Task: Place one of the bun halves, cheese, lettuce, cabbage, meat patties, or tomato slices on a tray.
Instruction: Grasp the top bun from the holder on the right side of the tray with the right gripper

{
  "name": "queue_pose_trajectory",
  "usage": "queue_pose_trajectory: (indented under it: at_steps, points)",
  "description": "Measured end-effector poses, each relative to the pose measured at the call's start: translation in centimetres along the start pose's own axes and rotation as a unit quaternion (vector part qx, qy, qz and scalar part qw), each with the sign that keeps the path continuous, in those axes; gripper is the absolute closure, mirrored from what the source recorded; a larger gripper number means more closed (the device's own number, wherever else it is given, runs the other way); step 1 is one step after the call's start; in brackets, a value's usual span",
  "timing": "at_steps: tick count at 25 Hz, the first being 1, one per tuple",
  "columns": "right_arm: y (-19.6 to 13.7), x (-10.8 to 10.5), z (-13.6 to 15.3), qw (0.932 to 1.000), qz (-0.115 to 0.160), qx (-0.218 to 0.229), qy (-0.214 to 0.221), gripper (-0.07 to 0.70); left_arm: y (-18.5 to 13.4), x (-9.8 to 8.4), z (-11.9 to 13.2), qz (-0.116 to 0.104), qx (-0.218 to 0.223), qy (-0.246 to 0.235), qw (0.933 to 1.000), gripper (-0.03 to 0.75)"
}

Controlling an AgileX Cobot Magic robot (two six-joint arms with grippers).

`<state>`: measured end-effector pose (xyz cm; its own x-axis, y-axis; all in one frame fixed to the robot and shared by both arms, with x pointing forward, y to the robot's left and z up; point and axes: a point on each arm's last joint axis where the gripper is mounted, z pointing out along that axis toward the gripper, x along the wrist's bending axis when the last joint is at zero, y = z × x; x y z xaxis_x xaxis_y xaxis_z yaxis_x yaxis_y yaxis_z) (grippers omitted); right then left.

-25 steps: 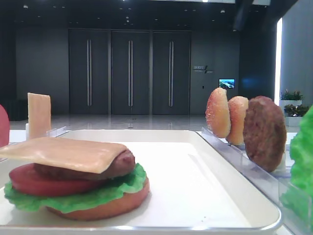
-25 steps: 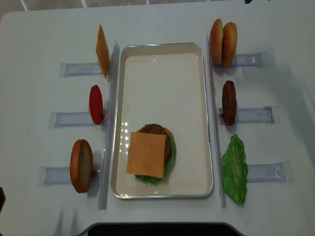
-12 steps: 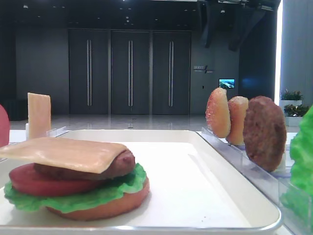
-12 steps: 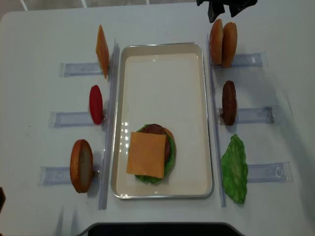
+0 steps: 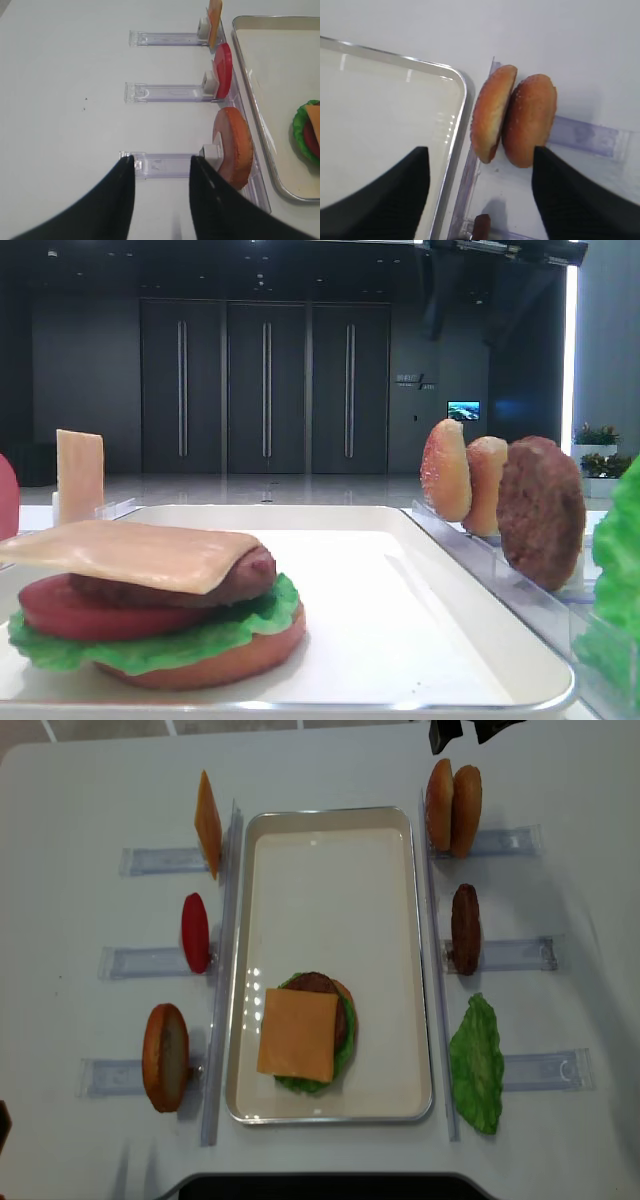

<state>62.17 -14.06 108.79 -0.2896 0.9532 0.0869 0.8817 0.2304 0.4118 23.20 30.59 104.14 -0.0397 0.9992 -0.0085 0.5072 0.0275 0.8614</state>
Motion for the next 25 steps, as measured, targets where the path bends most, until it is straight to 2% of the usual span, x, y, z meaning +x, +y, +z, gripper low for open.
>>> queue_pose_trajectory:
  at_steps: [12, 25]
  points:
    - [0.1, -0.4, 4.6, 0.9991, 0.019, 0.036, 0.013, 0.195, 0.0, 0.0, 0.0, 0.000, 0.000, 0.000, 1.0000, 0.433]
    - [0.0, -0.5, 8.5, 0.9983, 0.012, 0.056, 0.014, 0.195, 0.0, 0.0, 0.0, 0.000, 0.000, 0.000, 1.0000, 0.433]
